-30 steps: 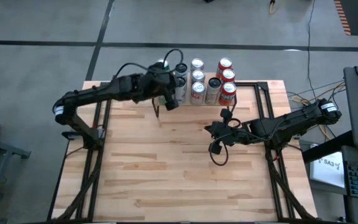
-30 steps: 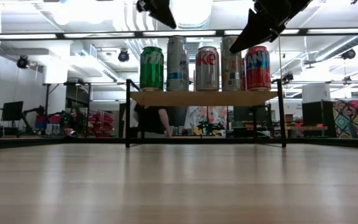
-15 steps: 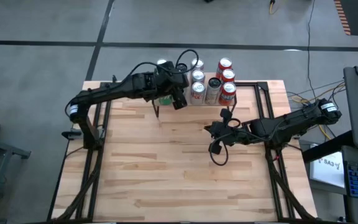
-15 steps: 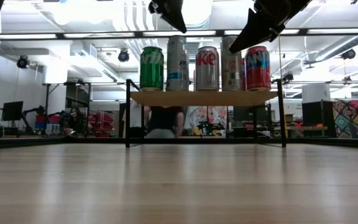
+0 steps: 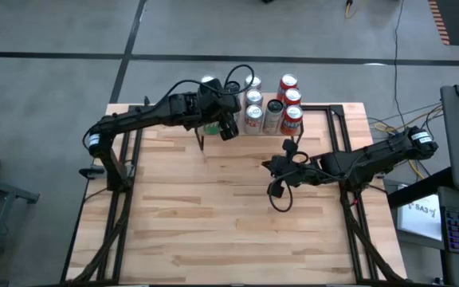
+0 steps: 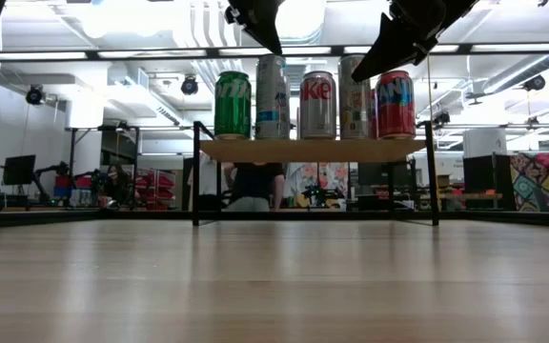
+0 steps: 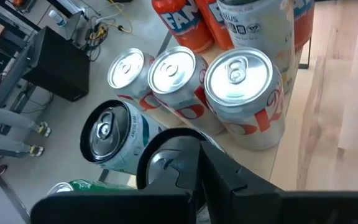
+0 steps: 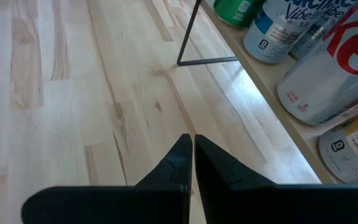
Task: Place canned beverage on shelf
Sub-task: Adjust the soda cans on the shelf
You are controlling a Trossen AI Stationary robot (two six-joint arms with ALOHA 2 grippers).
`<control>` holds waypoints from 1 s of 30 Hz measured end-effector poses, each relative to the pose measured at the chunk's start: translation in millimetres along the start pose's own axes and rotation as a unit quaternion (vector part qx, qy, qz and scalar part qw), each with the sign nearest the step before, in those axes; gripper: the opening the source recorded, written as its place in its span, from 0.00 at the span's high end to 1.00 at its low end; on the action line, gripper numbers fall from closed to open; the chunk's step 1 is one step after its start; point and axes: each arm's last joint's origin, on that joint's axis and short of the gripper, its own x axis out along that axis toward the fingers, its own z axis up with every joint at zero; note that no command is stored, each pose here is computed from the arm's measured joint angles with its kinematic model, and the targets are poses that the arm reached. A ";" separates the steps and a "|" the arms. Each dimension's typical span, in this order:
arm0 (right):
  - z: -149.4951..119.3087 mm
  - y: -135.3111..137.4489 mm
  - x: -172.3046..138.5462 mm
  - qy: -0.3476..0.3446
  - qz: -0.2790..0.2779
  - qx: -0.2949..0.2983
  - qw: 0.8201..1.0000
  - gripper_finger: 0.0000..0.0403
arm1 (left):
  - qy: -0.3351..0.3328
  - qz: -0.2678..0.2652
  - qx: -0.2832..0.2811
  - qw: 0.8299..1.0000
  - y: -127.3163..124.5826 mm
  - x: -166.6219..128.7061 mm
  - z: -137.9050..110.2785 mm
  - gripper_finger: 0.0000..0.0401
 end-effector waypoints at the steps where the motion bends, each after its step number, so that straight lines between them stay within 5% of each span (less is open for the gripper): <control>1: 0.0 0.0 0.0 0.000 0.000 0.000 1.000 0.98 | 0.002 0.000 0.001 1.000 -0.3 0.6 -0.7 1.00; 30: -0.1 0.0 0.0 0.000 0.000 0.001 1.000 0.98 | 0.002 -0.032 0.125 0.992 -0.7 -3.2 -2.8 1.00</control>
